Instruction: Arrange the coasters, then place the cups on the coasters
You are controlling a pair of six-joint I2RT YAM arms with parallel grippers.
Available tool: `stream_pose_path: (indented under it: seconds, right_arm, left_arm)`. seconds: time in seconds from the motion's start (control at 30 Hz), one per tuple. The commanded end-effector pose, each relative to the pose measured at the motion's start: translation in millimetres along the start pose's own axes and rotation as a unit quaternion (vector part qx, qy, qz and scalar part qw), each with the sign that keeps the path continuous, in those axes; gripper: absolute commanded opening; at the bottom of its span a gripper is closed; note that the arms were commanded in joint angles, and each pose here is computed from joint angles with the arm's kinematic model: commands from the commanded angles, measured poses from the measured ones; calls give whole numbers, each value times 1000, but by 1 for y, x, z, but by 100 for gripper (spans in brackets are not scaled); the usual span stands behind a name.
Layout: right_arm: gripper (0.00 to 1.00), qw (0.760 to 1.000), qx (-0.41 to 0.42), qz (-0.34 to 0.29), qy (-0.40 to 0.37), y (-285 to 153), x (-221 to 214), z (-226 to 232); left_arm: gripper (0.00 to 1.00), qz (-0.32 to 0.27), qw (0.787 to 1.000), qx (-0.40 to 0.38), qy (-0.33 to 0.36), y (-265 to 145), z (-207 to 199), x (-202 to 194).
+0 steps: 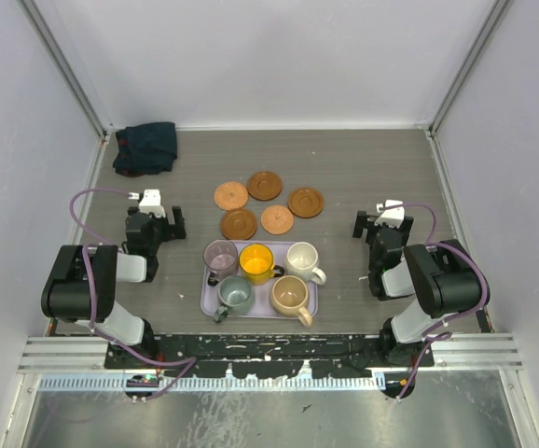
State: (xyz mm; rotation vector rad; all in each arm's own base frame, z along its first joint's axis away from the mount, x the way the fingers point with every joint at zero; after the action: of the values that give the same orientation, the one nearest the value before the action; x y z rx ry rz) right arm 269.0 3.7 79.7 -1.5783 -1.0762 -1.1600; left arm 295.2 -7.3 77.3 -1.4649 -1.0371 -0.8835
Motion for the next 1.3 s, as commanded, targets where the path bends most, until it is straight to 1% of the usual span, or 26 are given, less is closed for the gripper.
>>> stream_pose_path:
  seconds: [0.0,0.37,0.47,0.6,0.67,0.77,0.8,0.9,1.0,1.07,1.1,1.17,1.27]
  right_arm:
    - [99,999,-4,-41,22,5,19,0]
    - [99,999,4,-34,28,8,18,-2]
    - [99,999,-16,-33,34,9,23,-6]
    - [99,999,-45,18,24,18,37,-9]
    - [99,998,-53,34,25,24,41,-8]
    - [99,997,-51,47,38,25,46,-7]
    - [99,997,-44,46,41,24,50,-6]
    - [99,998,-15,38,49,22,62,-3]
    - [99,988,-40,38,142,24,78,0]
    - [99,983,-45,43,171,27,91,1]
    - [99,985,-24,54,160,28,95,4]
    - [99,988,27,84,127,32,104,12]
    - [99,983,41,135,116,42,115,23]
  left_arm:
    - [98,-36,999,-7,6,5,-2,18]
    - [98,-36,999,-8,6,5,-2,18]
    - [98,-37,999,-7,6,5,-2,18]
    - [98,-36,999,-8,6,5,-2,17]
    - [98,-36,999,-8,6,5,-2,18]
    - [98,-42,999,-6,6,5,-2,20]
    - [98,-33,999,-3,6,4,-2,22]
    - [98,-12,1000,22,-3,0,-4,52]
    - [98,-1,999,42,-11,-10,-7,91]
    - [98,4,999,45,-24,-18,-10,110]
    - [98,-10,998,43,-39,-25,-14,124]
    - [98,-20,998,25,-59,-31,-21,141]
    - [98,-18,995,-54,-85,-34,-39,158]
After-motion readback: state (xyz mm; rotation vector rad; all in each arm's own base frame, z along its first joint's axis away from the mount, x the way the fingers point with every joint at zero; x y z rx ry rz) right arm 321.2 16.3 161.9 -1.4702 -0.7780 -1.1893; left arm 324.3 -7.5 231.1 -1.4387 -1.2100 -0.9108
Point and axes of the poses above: each gripper's point midway between its finger pads, its own y axis out along the fingers, its own z axis along the line the jaws close on, x = y × z, the point moved 9 cm from there along -y, back along the fingers, and after that the axes turned 6 degrees about -y, right-handed, at the moved point
